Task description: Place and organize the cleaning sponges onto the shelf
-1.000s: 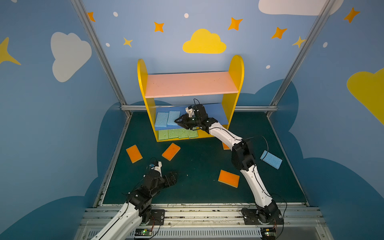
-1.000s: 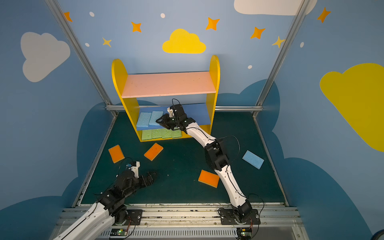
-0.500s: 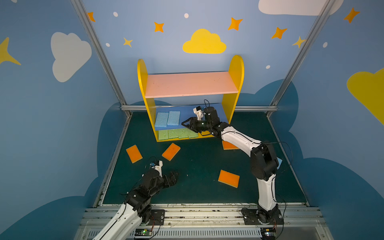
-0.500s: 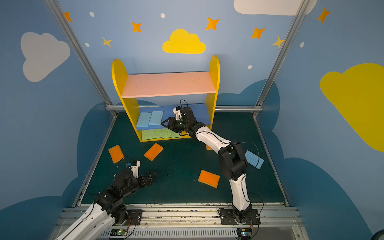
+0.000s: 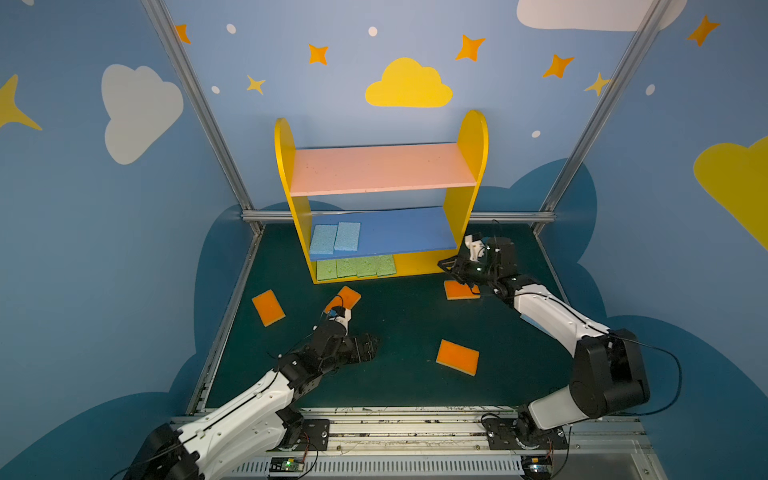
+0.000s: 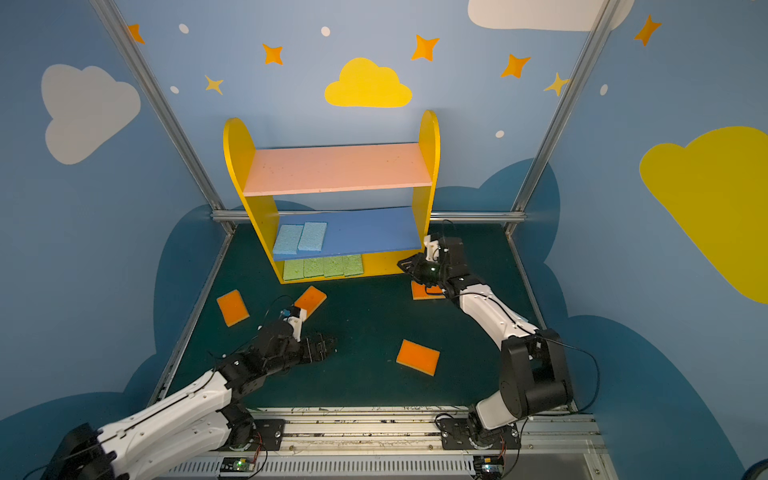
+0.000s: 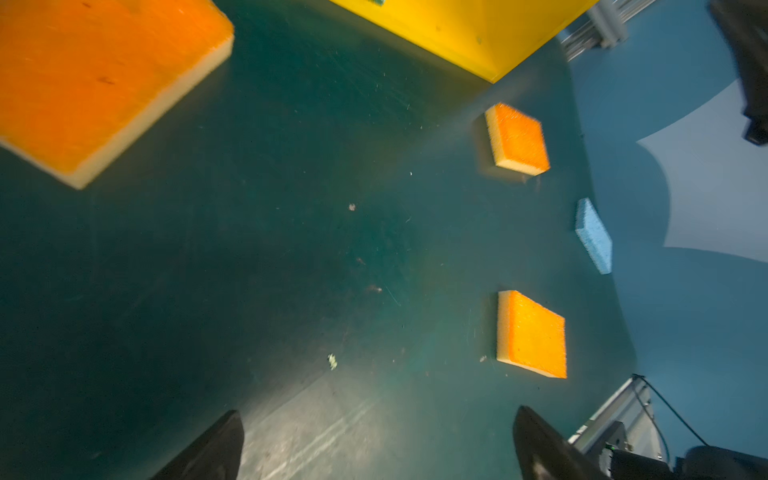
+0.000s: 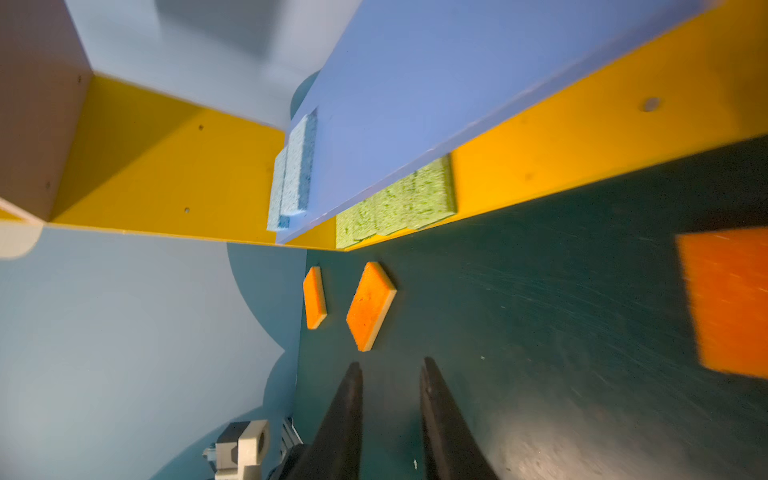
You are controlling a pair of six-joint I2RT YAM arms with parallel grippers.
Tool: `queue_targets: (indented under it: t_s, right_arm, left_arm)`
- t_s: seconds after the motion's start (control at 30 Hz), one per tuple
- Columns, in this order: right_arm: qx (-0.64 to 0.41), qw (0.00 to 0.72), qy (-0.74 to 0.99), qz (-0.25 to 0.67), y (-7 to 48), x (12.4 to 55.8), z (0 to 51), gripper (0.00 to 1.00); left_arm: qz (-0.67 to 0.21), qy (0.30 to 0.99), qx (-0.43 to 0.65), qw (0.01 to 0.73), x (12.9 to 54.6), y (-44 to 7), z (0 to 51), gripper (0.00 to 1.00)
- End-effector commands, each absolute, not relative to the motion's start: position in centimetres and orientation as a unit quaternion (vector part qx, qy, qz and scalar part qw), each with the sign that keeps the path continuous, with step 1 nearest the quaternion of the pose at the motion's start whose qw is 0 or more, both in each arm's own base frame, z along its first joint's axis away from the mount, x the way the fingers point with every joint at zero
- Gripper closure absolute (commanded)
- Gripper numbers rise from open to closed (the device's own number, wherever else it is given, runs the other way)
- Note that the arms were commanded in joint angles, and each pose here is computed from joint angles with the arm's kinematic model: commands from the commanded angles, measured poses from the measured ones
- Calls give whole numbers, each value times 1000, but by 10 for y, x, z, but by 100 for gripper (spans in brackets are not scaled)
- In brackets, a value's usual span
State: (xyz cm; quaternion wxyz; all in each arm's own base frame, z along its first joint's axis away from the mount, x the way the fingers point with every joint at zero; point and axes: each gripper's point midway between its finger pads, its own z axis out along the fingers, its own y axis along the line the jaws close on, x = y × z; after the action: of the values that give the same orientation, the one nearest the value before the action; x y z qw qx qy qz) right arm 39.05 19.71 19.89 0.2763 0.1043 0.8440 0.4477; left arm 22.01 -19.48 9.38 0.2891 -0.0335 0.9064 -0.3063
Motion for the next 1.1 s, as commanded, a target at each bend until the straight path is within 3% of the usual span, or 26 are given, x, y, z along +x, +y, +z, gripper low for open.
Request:
queue_targets:
  t_s: [0.0,0.07,0.17,0.33,0.47,0.6,1.07]
  right_arm:
    - [143,275,848,431,153,387,186,79]
    - [196,279,851,400,114,395,169,82]
    - [269,275,857,343,65,400,150,95]
    - [363,294,872,143,-14,381,130,89]
    - [407,283,866,66,-49,364,112,89]
    - [431,259,863,51,-71,355,85,89]
    - [522,151,822,171,-96,349,15,93]
  left_arm:
    - [-321,894,-12,313,239,-220,113,1]
    - [-324,896,0,304,244,-234,115,0]
    - [-328,897,14,295,248,-249,117,1]
    - [-332,897,21,291,249,-255,117,1]
    - [-325,900,21,288,247,-252,110,1]
    - [-324,903,22,283,247,-253,105,1]
    - [-314,908,22,277,247,-250,96,1]
